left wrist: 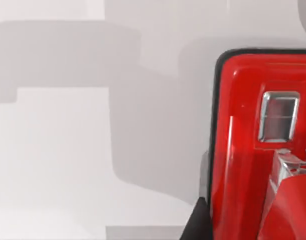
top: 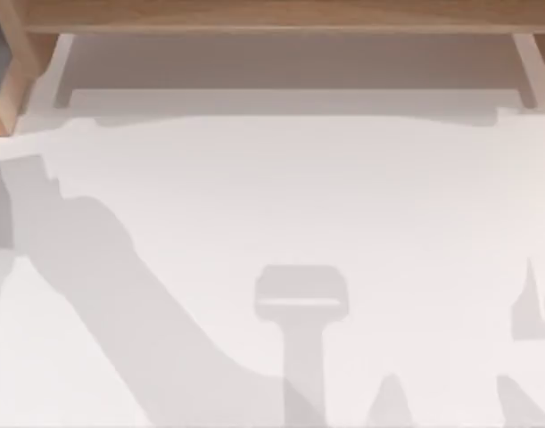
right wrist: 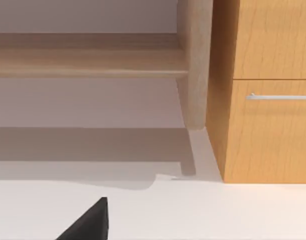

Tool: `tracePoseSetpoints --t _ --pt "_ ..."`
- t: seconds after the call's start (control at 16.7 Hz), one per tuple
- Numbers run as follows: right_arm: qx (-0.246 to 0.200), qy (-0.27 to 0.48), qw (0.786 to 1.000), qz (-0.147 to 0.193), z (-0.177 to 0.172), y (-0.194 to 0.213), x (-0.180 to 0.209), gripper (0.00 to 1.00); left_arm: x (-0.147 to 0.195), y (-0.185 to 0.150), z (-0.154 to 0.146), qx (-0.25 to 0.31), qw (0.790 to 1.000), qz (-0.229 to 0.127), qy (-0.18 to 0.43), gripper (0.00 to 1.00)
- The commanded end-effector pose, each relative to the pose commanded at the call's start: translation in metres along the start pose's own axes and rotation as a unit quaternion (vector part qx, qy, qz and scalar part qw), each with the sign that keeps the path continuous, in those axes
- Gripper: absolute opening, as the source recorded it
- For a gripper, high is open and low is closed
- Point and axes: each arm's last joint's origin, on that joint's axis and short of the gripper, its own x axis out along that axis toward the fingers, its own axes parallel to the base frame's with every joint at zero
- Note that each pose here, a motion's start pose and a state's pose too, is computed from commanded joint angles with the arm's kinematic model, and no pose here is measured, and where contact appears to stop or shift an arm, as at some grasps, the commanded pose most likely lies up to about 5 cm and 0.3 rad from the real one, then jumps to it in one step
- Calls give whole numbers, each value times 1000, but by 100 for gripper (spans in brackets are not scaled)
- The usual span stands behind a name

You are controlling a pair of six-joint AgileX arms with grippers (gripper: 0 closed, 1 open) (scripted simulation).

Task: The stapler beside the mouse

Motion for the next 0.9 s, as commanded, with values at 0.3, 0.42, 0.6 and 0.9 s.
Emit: tracePoseSetpoints --t 0.3,0.42,0.6,0.9 --pt "0 0 1000 0 0 0 0 100 0 0 0 0 1000 0 0 0" --pt "0 0 1000 0 0 0 0 100 0 0 0 0 1000 0 0 0" --pt "0 0 1000 0 0 0 0 100 0 0 0 0 1000 0 0 0" --pt "0 0 1000 0 0 0 0 100 -11 -1 1 1 1000 0 0 0"
